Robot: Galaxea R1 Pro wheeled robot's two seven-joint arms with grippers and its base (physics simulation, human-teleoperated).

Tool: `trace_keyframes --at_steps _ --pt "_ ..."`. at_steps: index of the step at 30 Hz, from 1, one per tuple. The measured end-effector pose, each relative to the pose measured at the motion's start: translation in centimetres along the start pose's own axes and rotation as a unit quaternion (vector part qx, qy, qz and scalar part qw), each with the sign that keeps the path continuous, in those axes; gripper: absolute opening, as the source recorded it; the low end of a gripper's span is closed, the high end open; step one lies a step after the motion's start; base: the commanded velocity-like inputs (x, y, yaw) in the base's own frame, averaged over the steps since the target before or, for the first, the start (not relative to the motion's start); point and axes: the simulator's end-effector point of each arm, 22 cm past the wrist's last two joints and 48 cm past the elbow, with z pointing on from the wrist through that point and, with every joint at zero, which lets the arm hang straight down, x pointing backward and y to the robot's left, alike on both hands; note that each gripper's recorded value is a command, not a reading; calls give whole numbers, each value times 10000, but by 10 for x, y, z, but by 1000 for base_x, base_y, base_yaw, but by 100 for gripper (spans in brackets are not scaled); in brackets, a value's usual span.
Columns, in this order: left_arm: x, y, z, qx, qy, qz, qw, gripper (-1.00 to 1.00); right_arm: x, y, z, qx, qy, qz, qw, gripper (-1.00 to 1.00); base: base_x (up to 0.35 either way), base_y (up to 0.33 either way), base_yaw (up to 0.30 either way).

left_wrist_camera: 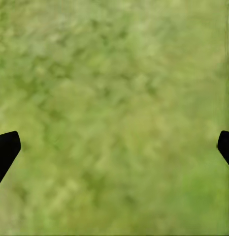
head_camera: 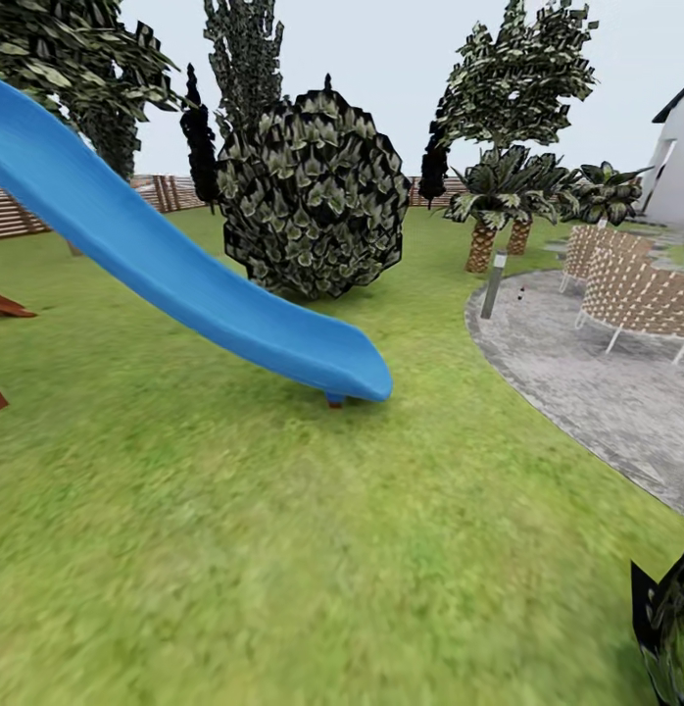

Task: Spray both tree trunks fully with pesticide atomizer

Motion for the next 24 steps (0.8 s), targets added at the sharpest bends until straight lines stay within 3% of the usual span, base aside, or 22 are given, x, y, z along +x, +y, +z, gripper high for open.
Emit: trace_keyframes --at_steps 12,24 --pt "0 0 0 -2 0 0 10000 100 0 0 0 0 -4 1 10000 100 339 0 -247" --pt "0 0 0 0 0 0 10000 100 0 0 0 0 -4 1 10000 100 339 0 -15"
